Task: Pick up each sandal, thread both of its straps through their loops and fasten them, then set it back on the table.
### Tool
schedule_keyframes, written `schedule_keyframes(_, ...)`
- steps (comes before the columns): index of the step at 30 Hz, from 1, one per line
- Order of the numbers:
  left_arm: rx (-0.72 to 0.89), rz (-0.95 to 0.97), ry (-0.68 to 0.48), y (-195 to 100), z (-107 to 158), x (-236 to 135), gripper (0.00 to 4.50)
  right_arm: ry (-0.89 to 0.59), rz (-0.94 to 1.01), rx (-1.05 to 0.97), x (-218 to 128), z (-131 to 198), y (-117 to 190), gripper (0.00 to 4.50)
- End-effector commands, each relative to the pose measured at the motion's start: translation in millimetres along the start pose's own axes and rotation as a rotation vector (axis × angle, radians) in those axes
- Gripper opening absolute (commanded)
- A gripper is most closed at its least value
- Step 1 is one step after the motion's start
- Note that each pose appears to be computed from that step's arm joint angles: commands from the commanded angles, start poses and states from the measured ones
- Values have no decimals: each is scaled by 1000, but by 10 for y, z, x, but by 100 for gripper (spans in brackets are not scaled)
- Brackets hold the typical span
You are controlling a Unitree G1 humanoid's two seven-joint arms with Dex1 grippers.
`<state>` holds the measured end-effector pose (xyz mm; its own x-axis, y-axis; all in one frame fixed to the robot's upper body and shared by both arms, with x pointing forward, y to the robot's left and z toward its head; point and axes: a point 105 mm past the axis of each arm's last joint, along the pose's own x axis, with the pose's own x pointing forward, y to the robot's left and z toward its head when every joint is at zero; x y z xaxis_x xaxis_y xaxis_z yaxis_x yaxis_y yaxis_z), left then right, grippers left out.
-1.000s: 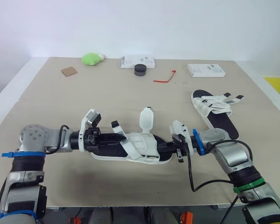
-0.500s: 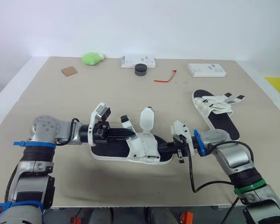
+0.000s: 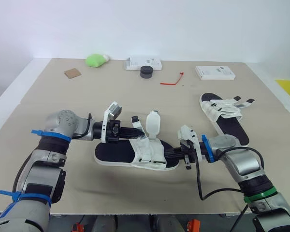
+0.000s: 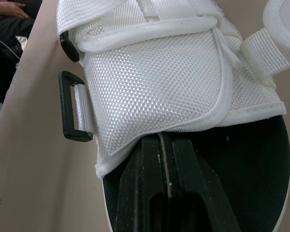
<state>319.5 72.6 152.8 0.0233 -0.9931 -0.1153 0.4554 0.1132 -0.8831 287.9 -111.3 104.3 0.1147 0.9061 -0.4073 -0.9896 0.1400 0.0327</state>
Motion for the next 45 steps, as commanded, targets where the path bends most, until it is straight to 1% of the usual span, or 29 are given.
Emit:
schedule_keyframes(1, 35, -20, 0, -55, 75, 1, 8, 46, -32, 56, -14, -162, -16, 0)
schedule_keyframes(12, 19, 57, 53, 303, -48, 23, 8, 46, -36, 58, -15, -160, -25, 0)
schedule_keyframes(15, 18, 65, 83, 360, -89, 39, 86, 43, -35, 57, -17, -152, -25, 0)
schedule_keyframes(20, 16, 54, 88, 368, -63, 68, 335, 40, -37, 58, -19, -147, -23, 0)
schedule_keyframes(21, 18, 57, 89, 375, -58, 66, 369, 41, -38, 59, -20, -149, -24, 0)
schedule_keyframes(22, 19, 60, 90, 382, -57, 62, 424, 41, -39, 60, -20, -150, -24, 0)
schedule_keyframes(23, 24, 69, 92, 396, -56, 55, 438, 41, -40, 60, -22, -151, -24, 0)
schedule_keyframes(27, 43, 89, 86, 411, -38, -23, 438, 40, -43, 61, -24, -153, -24, 0)
schedule_keyframes(32, 63, 86, 45, 344, 71, -104, 438, 39, -41, 60, -18, -149, -28, 0)
schedule_keyframes(37, 66, 49, -33, 189, 255, -152, 438, 35, -36, 55, -6, -132, -38, 0)
schedule_keyframes(42, 86, 96, -76, 221, 343, -232, 438, 32, -33, 54, 2, -129, -35, 0)
schedule_keyframes(45, 117, 58, -141, 81, 503, -249, 438, 32, -32, 53, 2, -131, -31, 0)
